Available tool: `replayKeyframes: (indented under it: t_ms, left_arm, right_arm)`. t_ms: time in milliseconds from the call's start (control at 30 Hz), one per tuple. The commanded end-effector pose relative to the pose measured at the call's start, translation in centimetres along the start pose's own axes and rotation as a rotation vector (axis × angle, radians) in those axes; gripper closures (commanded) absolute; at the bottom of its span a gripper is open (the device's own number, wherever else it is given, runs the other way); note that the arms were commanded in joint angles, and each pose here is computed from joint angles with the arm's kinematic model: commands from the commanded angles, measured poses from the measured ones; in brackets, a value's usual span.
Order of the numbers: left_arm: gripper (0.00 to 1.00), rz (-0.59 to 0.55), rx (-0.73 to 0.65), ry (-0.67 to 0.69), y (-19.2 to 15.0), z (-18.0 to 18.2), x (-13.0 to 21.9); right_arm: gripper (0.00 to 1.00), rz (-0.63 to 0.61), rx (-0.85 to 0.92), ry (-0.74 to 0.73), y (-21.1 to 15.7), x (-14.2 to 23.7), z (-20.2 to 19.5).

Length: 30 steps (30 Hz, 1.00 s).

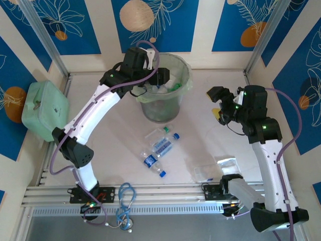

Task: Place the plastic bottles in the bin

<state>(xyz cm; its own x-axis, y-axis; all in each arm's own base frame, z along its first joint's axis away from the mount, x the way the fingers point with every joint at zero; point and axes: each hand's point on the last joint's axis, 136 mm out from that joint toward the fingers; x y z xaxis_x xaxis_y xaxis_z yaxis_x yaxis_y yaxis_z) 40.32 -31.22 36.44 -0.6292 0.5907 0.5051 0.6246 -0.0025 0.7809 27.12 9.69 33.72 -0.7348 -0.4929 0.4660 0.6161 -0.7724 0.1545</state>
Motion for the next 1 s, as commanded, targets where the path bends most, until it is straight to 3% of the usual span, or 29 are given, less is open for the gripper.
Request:
replayKeyframes:
  t_ms: [0, 200, 367, 633, 967]
  left_arm:
    - [0.25, -0.017, -0.014, 0.012, 0.9, 0.2, 1.0]
    - [0.23, -0.074, -0.022, 0.05, 1.6, 0.5, 4.3]
    - [0.21, -0.107, 0.061, 0.145, -0.1, 3.4, 8.0]
    - [0.23, -0.034, 0.439, 0.267, -10.2, 11.1, 11.7]
    - [0.28, 0.249, 0.633, 0.202, -20.9, 11.5, 7.3]
  right_arm:
    - [0.11, 0.023, 0.013, -0.003, -0.4, 0.0, -0.3]
    - [0.11, 0.031, 0.01, -0.01, -0.5, -0.4, -0.7]
    - [0.11, 0.04, 0.006, -0.02, -0.9, -0.9, -1.2]
    - [0.11, 0.074, 0.013, -0.042, -2.2, -2.2, -2.1]
    - [0.13, 0.147, 0.077, -0.156, -6.2, -5.6, -4.7]
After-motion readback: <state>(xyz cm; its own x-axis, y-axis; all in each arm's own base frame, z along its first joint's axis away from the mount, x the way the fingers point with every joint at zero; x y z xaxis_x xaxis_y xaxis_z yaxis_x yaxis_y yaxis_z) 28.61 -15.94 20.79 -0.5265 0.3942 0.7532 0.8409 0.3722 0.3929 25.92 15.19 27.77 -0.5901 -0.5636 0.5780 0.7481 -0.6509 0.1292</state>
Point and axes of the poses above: each hand's point on the last joint's axis, 136 mm out from that joint toward the fingers, its own x axis back along the fingers, its own z axis along the line the jaws close on, y = z × x, and after that the axes turned 1 degree about -x, right-handed
